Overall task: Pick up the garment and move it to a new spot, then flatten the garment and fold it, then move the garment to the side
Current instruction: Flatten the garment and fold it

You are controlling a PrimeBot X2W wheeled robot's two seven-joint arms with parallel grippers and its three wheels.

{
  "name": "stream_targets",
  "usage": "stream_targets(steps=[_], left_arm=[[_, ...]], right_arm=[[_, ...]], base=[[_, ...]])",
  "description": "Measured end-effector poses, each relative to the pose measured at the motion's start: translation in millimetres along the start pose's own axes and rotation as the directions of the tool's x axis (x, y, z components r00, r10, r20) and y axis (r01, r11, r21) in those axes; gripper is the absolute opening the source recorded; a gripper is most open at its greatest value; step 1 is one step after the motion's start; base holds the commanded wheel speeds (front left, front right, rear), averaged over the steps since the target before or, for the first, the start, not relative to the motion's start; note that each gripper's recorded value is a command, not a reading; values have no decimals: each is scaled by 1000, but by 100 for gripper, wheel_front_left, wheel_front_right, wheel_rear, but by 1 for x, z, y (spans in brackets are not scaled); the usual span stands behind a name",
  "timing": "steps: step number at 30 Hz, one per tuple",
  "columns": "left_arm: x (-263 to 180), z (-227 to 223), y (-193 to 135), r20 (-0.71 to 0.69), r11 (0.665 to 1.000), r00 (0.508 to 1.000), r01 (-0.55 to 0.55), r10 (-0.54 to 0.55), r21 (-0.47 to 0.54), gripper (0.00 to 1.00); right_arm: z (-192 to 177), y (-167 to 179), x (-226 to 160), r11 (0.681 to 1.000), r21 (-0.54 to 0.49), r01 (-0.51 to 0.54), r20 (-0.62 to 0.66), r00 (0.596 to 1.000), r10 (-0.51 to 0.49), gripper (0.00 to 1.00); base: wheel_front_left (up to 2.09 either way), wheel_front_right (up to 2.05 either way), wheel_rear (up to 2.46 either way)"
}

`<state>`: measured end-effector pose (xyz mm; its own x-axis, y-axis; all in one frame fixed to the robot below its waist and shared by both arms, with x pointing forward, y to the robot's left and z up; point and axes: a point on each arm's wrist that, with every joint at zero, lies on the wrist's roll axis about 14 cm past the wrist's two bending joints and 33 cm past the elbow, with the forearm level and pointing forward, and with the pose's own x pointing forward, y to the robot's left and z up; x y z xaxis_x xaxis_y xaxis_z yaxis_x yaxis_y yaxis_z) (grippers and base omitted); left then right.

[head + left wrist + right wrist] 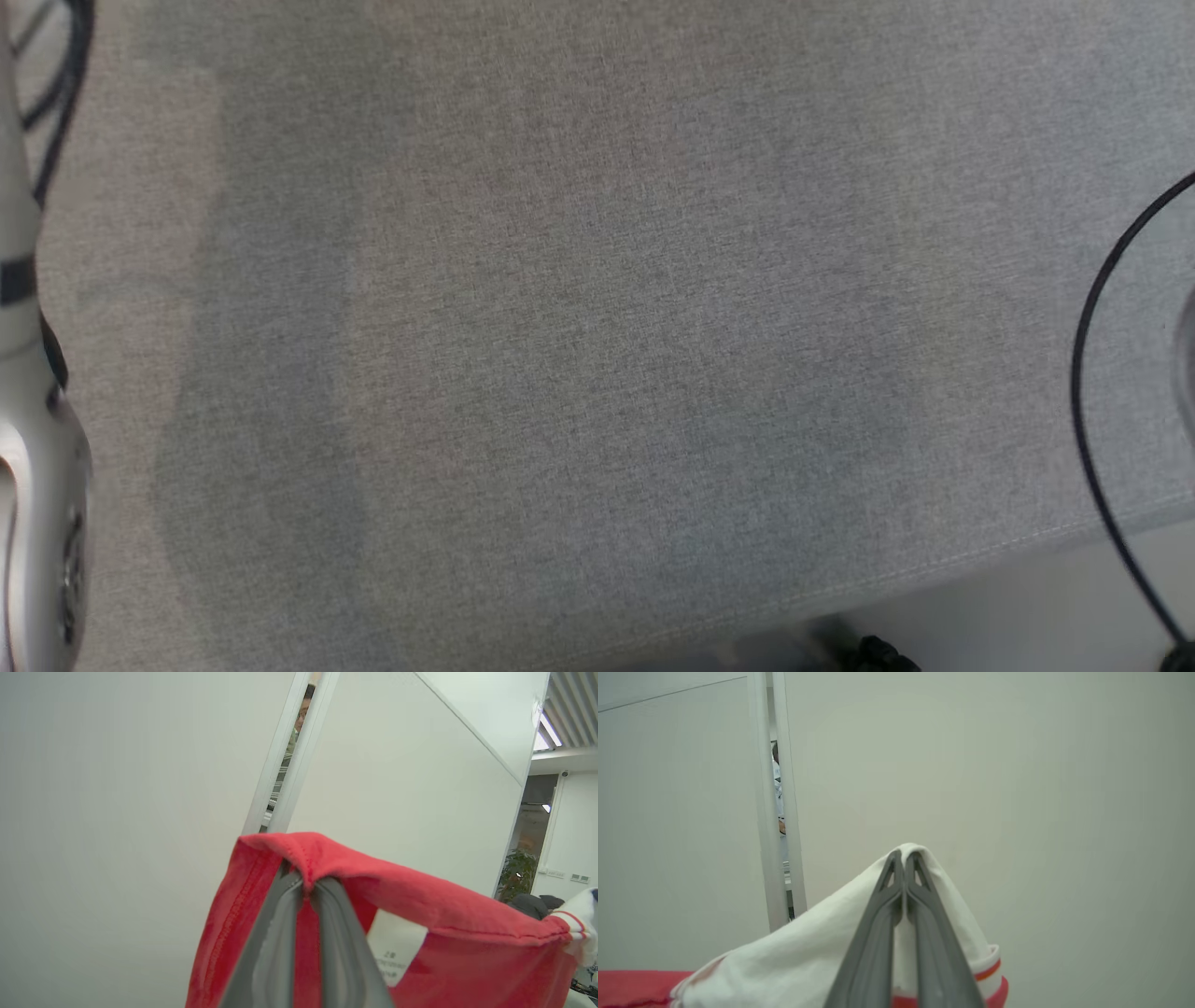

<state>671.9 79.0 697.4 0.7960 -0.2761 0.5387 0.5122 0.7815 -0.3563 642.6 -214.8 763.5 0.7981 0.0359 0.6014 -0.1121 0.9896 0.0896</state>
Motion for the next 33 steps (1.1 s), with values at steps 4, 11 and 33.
stream_targets(steps=[4, 11, 33], left_arm=[[13, 21, -15, 126, 998, 990, 69, -69, 0, 0], [-58, -83, 20, -162, 1000, 987, -25, 26, 8, 0], [-332, -160, 23, -688, 922, 660, -386, 301, 32, 0]], right_arm=[[24, 0, 14, 996, -79, -36, 125, 991, 46, 0], [-86, -22, -41, 997, -77, -23, -144, 989, 11, 0], [-155, -33, -341, 963, 70, 259, -860, 506, -74, 0]], base=[[0, 0, 0], [0, 0, 0], [0, 0, 0]])
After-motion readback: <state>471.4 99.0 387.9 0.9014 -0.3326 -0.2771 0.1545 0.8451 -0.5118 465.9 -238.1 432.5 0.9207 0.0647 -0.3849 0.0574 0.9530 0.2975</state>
